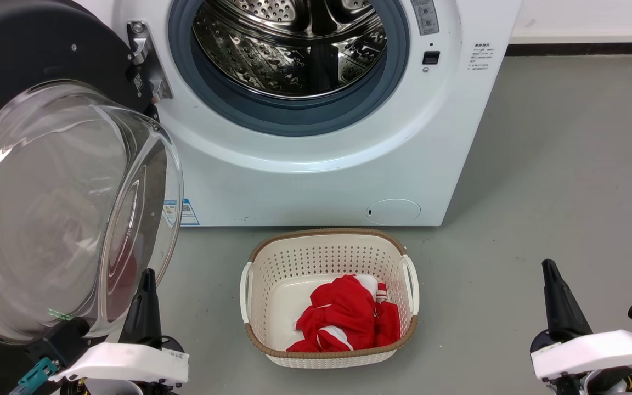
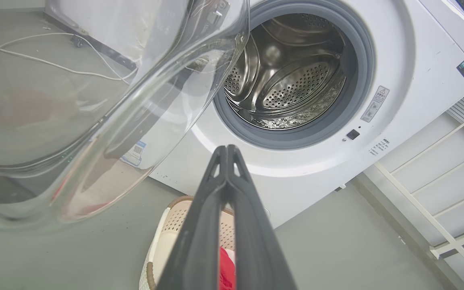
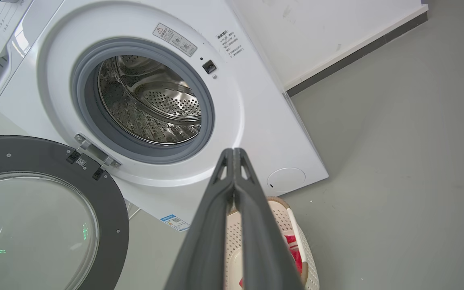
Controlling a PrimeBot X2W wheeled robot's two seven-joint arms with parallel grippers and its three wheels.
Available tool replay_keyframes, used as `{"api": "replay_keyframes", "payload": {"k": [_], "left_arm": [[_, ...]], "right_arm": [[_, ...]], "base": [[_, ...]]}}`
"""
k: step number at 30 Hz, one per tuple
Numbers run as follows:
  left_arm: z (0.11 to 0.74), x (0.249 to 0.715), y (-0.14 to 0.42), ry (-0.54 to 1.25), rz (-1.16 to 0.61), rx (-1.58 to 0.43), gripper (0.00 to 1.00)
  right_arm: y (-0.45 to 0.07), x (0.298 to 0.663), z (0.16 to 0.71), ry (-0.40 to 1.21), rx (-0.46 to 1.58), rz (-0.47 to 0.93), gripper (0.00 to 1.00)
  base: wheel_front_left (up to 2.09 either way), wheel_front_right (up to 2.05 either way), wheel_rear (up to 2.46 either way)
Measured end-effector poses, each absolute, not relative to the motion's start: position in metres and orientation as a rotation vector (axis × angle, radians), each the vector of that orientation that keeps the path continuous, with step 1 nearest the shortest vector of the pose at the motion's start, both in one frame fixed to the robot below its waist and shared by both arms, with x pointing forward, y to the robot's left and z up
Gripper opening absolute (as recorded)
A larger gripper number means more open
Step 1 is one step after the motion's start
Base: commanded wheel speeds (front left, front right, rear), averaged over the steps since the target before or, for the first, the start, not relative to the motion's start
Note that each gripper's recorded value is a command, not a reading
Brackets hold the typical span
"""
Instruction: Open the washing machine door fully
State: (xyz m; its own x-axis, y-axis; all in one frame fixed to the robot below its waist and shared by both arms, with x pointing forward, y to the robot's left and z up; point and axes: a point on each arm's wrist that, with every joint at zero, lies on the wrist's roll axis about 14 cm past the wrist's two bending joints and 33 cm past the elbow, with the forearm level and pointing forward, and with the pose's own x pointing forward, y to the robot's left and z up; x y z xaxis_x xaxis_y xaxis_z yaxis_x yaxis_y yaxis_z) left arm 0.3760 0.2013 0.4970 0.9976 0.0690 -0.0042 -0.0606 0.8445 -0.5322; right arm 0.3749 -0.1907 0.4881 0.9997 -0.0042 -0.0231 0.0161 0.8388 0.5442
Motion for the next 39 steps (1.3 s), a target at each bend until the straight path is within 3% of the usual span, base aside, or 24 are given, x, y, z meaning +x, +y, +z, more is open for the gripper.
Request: {"api": "replay_keyframes", "payload": {"k": [39], "left_arm": [[0.4905, 0.3815, 0.2027, 0.030, 0.079, -1.071, 0.00]], "right_arm": [[-0.1973, 0.3825, 0.4912, 0.031, 1.077, -0.042, 0.00]], "base": [[0.00, 0.00, 0.00]]}}
